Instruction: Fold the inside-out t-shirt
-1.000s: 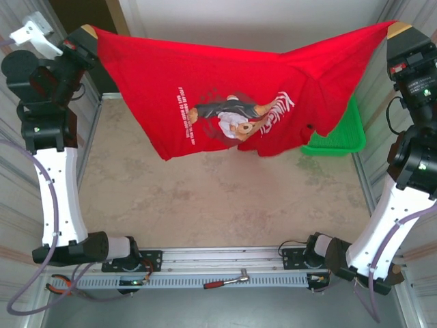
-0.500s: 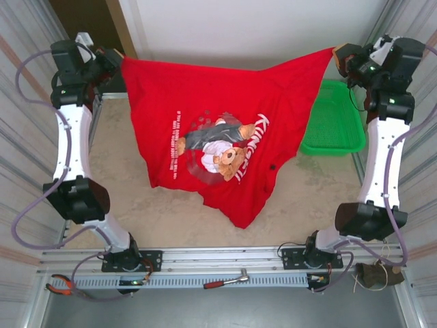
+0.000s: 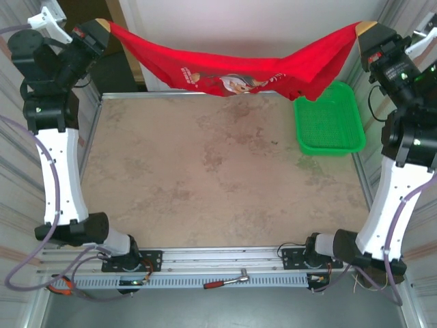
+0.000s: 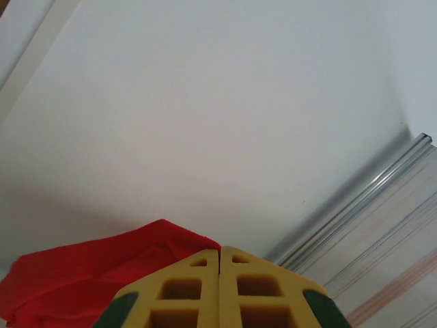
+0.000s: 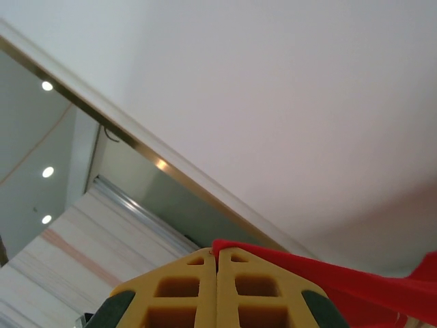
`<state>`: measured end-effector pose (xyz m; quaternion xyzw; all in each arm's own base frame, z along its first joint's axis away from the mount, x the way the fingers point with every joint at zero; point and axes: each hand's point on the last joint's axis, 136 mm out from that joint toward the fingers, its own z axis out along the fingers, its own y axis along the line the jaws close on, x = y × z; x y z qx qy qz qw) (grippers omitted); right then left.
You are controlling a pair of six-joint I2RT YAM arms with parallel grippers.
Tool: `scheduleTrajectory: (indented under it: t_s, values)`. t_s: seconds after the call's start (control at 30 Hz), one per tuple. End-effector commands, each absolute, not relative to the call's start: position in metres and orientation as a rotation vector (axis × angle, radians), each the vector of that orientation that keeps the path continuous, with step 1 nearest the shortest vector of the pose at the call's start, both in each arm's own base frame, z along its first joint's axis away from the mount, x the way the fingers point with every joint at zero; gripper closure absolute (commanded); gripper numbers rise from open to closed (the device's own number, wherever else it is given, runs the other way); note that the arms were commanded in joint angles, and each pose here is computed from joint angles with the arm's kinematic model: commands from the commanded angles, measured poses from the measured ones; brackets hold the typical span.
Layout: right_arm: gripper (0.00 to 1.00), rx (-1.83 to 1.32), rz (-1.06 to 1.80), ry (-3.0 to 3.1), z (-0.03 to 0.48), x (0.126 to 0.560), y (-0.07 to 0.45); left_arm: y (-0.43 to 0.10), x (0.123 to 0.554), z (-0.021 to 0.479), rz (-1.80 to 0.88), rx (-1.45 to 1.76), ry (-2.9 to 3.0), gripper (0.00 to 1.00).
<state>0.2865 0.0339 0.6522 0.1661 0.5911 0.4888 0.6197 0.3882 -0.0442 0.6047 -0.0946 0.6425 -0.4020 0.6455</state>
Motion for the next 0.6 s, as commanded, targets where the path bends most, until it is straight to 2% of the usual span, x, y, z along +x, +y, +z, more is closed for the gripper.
scheduleTrajectory:
  t_s: [0.0,0.13,0.23,0.4,0.57]
  values:
    - [1.00,0.342,1.062,1.274,0.673,0.255,0.031,-0.045,0.371,0.622,-0.909,-0.188,1.398,1.00]
    - [1.00,0.314,1.048,1.215,0.695,0.233,0.030,-0.045,0.354,0.639,-0.897,-0.168,1.360,1.00]
    - [1.00,0.308,1.070,1.210,0.699,0.235,0.030,-0.043,0.356,0.638,-0.871,-0.177,1.370,1.00]
    - [1.00,0.335,1.098,1.261,0.681,0.263,0.028,-0.040,0.382,0.607,-0.869,-0.214,1.445,1.00]
    - [1.00,0.395,1.095,1.395,0.632,0.318,0.030,-0.038,0.426,0.547,-0.856,-0.255,1.585,1.00]
